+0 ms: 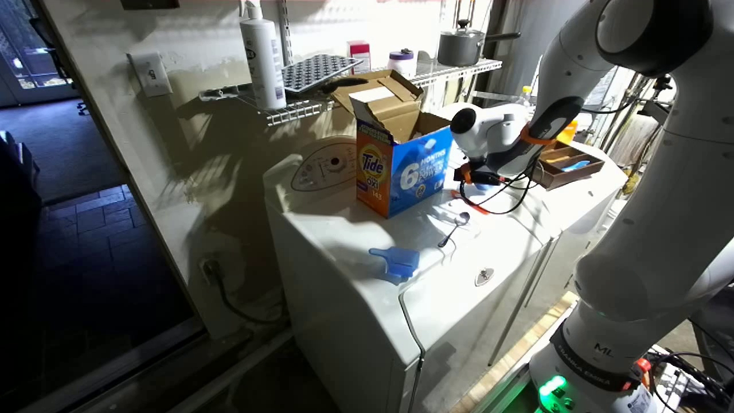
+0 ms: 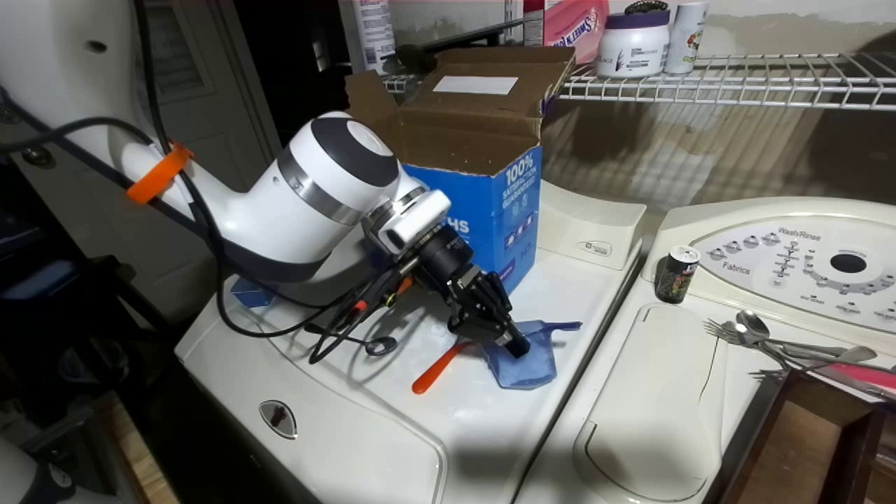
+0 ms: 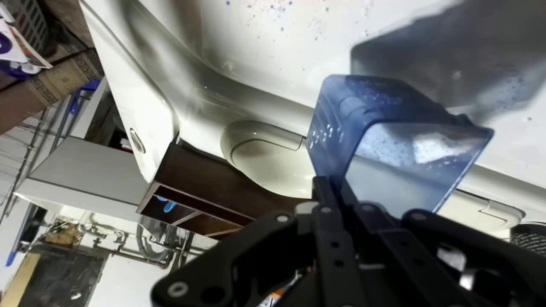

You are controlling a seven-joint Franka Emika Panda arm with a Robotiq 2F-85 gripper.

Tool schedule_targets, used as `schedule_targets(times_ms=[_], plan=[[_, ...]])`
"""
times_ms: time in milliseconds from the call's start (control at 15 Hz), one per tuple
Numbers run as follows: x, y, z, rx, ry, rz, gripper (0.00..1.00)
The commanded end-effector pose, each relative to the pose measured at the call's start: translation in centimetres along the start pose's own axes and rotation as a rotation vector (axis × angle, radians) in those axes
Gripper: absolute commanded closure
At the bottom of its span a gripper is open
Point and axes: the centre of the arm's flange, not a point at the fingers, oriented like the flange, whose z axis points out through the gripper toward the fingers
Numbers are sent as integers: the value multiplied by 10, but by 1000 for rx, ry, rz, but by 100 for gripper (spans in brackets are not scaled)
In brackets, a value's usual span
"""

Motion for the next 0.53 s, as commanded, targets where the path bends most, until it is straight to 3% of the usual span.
schedule_targets(times_ms=[0, 467], plan=[[0, 11, -3, 64, -63, 61, 99], [0, 10, -1, 160, -157, 129, 99]])
